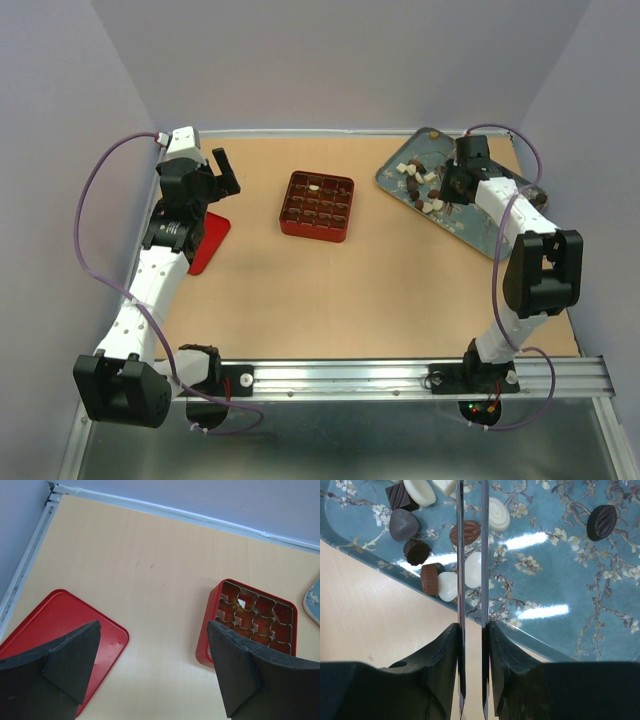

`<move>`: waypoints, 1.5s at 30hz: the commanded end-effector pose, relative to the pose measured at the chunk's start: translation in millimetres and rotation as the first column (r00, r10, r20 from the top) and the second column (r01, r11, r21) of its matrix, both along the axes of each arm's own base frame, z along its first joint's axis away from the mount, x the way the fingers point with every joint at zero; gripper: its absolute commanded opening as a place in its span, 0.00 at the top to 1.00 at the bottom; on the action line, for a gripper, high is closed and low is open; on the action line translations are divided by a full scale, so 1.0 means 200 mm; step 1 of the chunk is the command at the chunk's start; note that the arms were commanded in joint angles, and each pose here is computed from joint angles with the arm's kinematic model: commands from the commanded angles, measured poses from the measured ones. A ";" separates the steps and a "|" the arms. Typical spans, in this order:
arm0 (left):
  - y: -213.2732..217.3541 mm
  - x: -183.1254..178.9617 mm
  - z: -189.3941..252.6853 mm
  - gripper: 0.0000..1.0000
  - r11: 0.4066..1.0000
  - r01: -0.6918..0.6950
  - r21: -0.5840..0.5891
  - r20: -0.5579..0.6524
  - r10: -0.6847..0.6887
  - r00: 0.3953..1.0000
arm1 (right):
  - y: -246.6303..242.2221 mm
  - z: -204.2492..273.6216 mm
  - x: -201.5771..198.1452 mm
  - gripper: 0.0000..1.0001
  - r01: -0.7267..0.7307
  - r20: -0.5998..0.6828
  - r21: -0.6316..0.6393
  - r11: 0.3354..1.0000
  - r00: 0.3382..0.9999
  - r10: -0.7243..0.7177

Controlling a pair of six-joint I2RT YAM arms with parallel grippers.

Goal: Pack the chocolate

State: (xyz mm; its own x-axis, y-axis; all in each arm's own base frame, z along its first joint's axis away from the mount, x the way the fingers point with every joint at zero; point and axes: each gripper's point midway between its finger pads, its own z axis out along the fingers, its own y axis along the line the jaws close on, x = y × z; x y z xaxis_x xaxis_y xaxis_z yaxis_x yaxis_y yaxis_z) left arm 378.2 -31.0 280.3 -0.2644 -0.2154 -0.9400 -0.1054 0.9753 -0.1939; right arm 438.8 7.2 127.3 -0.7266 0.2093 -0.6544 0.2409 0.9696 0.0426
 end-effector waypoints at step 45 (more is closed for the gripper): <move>0.02 -0.01 0.18 0.01 1.000 -0.015 0.009 0.083 0.014 0.996 | 0.01 0.40 0.29 0.59 -0.017 0.207 0.006 1.000 0.978 0.015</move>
State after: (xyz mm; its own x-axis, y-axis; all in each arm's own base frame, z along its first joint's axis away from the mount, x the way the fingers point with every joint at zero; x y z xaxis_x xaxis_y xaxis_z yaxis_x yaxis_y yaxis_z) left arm 376.6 -29.1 277.0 -0.2760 -0.2127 -0.9373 -0.1168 0.9754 -0.1869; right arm 473.1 15.0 171.3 -0.6709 0.1988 -0.7144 0.2000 0.9762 0.0838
